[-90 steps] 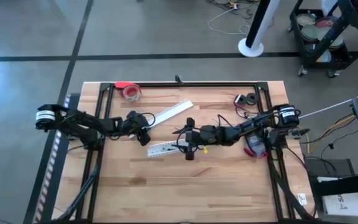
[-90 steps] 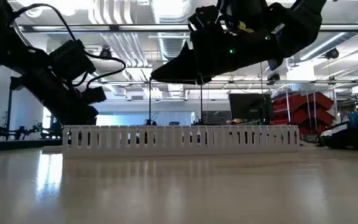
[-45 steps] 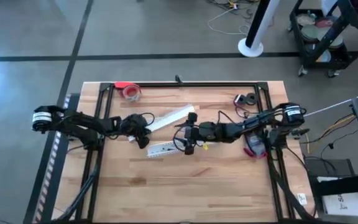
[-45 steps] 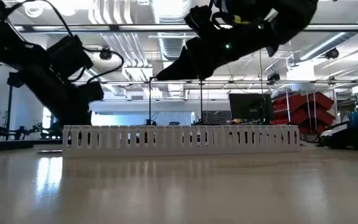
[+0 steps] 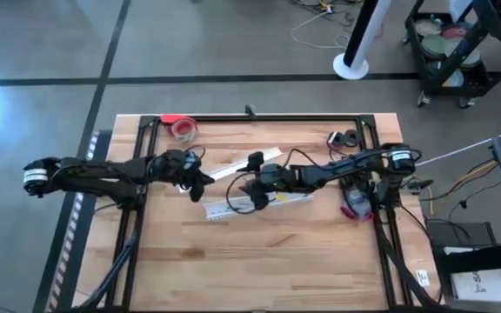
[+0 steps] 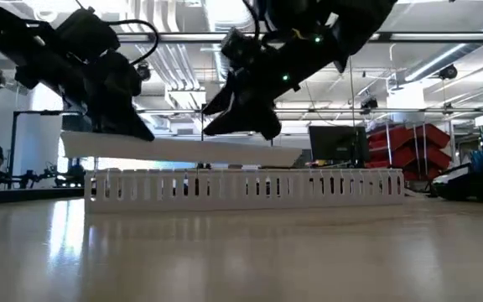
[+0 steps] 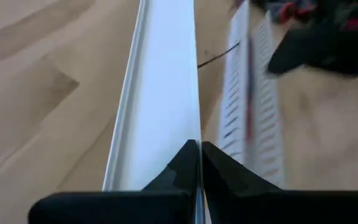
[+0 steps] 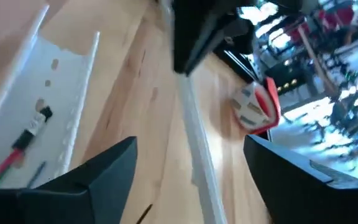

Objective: Ziptie cables
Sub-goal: Close the white cable duct

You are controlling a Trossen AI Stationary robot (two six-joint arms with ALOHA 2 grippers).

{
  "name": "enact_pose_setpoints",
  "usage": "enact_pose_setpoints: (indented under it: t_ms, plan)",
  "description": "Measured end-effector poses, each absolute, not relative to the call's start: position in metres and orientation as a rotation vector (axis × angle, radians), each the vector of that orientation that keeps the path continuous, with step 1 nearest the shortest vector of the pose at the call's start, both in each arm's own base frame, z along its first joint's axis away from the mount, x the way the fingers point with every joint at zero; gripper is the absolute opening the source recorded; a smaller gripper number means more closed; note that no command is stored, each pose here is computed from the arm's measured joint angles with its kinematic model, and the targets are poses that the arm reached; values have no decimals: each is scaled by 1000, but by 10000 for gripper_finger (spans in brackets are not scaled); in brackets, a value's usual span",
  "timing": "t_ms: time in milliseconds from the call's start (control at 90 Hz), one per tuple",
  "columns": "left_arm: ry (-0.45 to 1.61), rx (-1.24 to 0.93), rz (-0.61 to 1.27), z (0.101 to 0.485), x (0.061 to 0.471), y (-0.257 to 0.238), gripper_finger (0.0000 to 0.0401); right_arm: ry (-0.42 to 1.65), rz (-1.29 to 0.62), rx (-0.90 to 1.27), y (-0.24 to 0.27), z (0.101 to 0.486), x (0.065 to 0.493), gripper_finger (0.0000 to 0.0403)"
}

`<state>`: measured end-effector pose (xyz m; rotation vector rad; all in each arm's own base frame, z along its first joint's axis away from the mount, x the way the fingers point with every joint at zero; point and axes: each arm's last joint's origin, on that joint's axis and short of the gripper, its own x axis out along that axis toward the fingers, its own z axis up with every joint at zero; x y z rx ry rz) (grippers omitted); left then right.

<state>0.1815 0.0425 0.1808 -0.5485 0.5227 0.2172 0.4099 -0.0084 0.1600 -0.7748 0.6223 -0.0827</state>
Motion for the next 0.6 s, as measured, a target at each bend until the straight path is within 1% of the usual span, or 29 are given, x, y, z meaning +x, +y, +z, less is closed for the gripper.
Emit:
enact_pose_setpoints:
  t_ms: [78, 156, 278, 411, 567, 600]
  plan:
    - [530, -574, 176, 182, 182, 41, 0, 674, -130, -833, -11, 154, 416, 267]
    - [536, -589, 150, 182, 182, 40, 0, 699, -130, -858, -15, 154, 422, 249]
    - [524, -589, 114, 186, 184, 40, 0, 779, -95, -846, -17, 148, 425, 206]
    - [476, -548, 49, 193, 185, 39, 0, 833, -82, -807, -18, 148, 427, 139]
    - [495, -468, 14, 191, 185, 38, 0, 864, -43, -700, -17, 150, 425, 32]
    - [504, -438, 4, 190, 184, 38, 0, 866, -24, -671, -16, 151, 425, 17]
